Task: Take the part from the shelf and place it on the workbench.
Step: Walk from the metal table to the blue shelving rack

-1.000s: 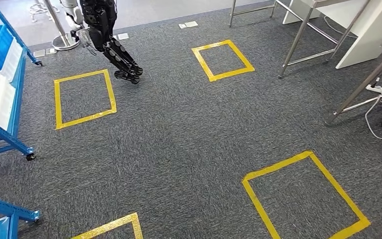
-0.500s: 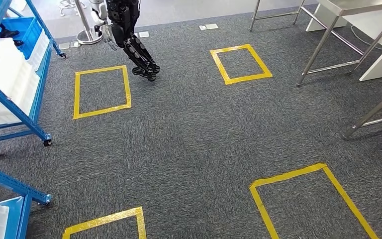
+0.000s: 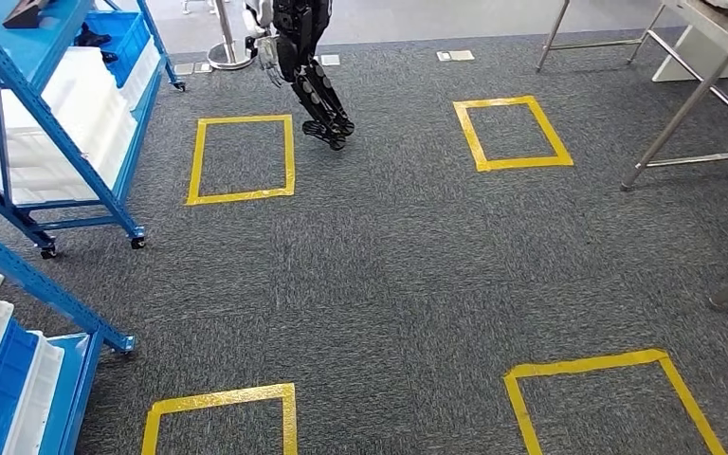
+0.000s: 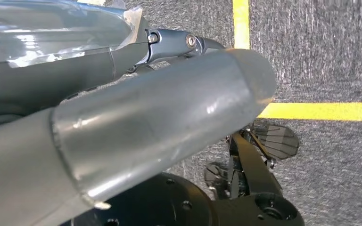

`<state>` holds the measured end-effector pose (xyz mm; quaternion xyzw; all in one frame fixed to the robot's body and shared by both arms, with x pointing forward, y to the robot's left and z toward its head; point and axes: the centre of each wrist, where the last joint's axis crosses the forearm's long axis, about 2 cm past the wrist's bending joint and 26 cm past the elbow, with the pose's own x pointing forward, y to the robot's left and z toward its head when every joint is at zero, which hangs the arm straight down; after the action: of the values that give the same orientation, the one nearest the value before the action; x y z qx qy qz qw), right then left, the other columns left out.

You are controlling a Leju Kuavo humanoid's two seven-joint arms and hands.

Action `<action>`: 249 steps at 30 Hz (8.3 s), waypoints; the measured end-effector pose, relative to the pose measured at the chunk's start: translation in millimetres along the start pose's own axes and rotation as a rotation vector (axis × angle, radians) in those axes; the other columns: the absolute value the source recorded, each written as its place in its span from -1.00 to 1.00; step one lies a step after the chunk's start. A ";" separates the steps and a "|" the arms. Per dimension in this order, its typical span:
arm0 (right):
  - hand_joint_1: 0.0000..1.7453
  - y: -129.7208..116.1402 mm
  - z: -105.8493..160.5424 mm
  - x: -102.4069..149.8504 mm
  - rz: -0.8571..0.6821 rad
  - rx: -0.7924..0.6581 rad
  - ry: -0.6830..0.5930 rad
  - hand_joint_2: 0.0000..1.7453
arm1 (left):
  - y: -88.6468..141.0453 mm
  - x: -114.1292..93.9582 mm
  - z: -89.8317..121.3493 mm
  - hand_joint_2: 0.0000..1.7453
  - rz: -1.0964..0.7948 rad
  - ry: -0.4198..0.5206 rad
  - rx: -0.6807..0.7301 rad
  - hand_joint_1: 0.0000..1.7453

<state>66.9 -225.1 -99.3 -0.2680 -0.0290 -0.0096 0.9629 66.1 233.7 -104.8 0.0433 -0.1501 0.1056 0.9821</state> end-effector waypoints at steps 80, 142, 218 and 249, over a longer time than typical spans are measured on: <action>-1.00 -1.4 -0.6 3.0 -0.003 -0.010 0.019 -1.00 | 6.5 0.0 -1.2 -1.00 -0.019 -0.012 0.010 -1.00; -1.00 -0.9 -0.3 1.7 0.034 -0.017 0.012 -1.00 | 9.5 -1.0 -1.6 -1.00 -0.015 -0.006 0.030 -1.00; -1.00 -3.1 -1.6 0.3 0.091 -0.072 -0.009 1.00 | 8.1 -0.5 -1.4 1.00 -0.008 -0.011 0.028 -1.00; -1.00 -15.6 -15.6 -18.3 0.039 0.100 -0.018 0.00 | 31.4 -11.4 -2.6 0.50 -0.056 0.022 0.079 -1.00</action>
<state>48.9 -246.5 -105.7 -0.2201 -0.0331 0.0129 0.9748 49.3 262.3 -109.1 0.0850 -0.1340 0.0841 0.9837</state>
